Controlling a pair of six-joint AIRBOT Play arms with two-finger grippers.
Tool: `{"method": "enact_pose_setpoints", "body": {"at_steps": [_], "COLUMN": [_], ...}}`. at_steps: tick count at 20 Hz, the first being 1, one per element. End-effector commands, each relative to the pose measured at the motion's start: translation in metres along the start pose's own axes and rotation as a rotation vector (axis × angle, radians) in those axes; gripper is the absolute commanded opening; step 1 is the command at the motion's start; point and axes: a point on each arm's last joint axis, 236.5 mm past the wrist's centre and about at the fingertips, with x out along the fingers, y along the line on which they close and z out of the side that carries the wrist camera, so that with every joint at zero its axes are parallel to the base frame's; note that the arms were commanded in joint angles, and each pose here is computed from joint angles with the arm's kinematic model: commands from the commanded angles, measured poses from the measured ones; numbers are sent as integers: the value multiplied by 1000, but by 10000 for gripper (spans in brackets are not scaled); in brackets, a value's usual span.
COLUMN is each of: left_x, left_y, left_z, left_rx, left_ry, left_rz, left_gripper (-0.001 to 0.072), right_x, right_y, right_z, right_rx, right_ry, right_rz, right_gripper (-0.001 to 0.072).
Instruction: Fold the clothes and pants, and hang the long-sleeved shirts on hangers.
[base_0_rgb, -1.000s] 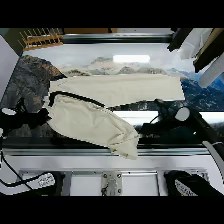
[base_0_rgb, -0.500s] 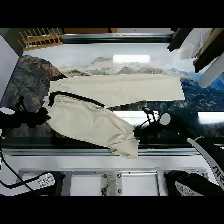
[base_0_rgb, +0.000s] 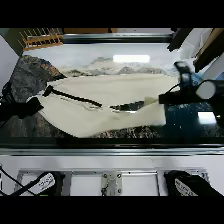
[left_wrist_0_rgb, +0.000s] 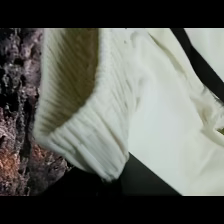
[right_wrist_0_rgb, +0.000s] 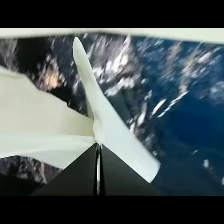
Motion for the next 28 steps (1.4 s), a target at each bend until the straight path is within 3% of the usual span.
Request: {"method": "enact_pose_setpoints", "body": {"at_steps": [1,7,8,9,10,16,23,28], "left_x": [-8,19,22,24,26,34,34,34], "left_y": [-9,-14,-13,-12,-10,-4,-3,-3], "left_z": [-4,-39,-45,-49,-53,-71,-68,-68], "left_rx": [33,46,44,39,34,13,12,22], "left_ry": [-6,70,84,93,103,140,130,128], "left_rz": [-8,-13,-12,-12,-11,-5,-3,-3], "left_gripper": [20,20,20,20,20,20,20,20], "right_x": [-54,-12,-3,6,14,52,68,116], "right_y": [-39,-28,-30,-34,-43,-57,-15,13], "right_z": [48,12,-5,-24,-41,-68,19,16], "right_rx": [42,81,86,94,119,166,28,-130], "right_ry": [-179,-29,29,87,132,237,184,371], "right_rz": [-98,-28,-31,-41,-71,-122,-93,-198], "right_gripper": [10,34,201,435,484,476,468,468]}}
